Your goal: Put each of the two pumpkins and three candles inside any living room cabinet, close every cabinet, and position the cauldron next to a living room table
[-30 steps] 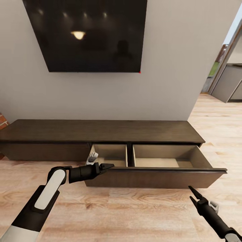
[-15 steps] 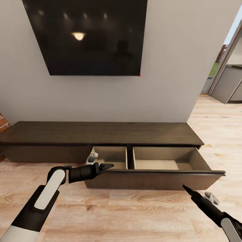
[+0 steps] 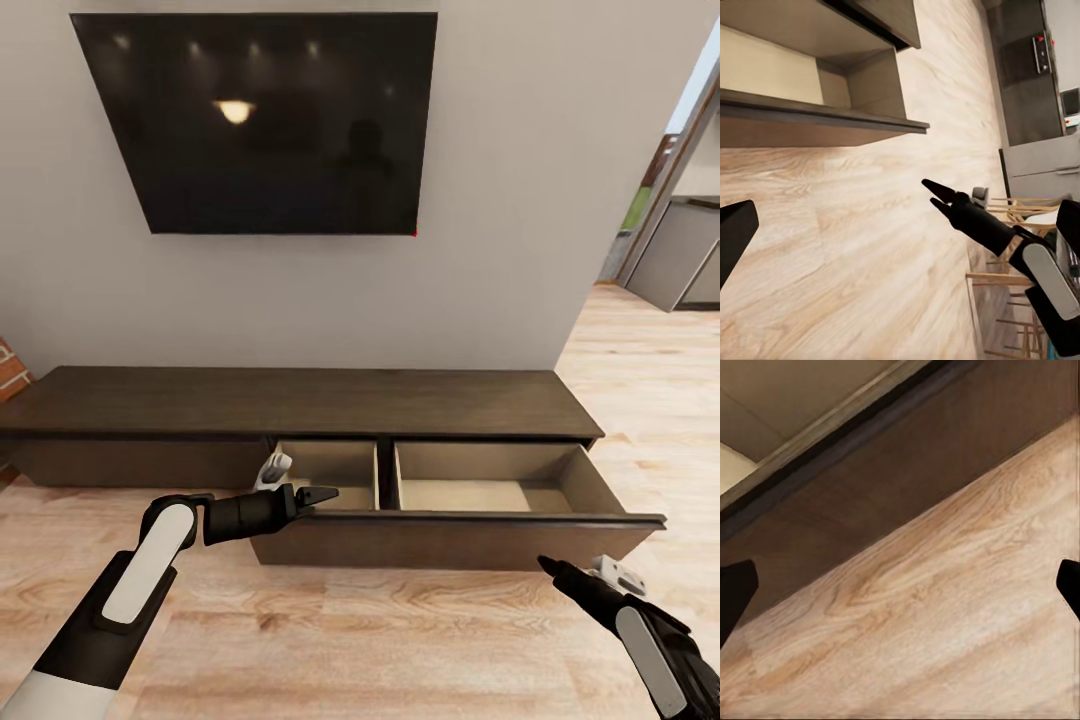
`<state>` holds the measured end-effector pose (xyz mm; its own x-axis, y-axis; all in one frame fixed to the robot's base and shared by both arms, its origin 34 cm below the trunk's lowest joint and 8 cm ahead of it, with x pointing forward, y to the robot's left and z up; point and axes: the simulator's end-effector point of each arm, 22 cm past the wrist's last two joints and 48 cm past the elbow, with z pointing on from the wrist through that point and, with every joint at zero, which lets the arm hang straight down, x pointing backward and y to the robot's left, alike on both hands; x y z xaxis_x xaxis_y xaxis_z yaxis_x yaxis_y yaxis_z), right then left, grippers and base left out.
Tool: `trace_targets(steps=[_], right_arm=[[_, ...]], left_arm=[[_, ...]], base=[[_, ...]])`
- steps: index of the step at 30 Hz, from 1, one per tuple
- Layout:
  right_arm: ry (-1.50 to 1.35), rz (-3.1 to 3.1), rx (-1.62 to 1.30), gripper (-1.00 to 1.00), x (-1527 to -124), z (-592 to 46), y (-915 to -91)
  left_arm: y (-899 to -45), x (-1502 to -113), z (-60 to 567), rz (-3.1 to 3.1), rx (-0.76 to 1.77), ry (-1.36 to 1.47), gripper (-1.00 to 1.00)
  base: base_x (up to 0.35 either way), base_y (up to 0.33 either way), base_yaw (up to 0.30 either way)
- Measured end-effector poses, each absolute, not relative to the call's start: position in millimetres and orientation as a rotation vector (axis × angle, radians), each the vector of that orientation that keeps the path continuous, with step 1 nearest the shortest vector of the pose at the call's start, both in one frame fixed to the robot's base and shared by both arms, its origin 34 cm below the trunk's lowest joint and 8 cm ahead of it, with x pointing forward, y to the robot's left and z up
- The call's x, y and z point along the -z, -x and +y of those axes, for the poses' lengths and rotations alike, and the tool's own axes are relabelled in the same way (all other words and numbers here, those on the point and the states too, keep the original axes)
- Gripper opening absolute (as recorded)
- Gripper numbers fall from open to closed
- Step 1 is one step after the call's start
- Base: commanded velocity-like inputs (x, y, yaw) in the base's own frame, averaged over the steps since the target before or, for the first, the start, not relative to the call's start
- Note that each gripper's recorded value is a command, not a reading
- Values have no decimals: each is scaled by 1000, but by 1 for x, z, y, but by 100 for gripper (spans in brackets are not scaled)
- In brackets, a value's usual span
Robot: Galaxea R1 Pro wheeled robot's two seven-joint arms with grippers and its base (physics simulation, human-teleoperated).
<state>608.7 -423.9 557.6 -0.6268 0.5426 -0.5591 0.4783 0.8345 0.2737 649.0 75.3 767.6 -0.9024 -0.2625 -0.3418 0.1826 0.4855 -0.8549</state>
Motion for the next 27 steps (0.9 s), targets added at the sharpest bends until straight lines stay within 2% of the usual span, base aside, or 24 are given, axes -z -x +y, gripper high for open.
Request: trace_targets(steps=[10, 19, 27], right_arm=[[-693, 2525, -138, 100, -569, -400, -594], [-695, 2589, -175, 100, -580, -391, -586], [-695, 2601, -182, 100, -593, -387, -585]], left_arm=[[-652, -781, 79, 2324, 1369, 70, 100], [-658, -776, 97, 2400, 1228, 97, 100], [-662, -751, 147, 2540, 931, 137, 100]], base=[[0, 0, -44], [0, 0, -257], [0, 0, -283]])
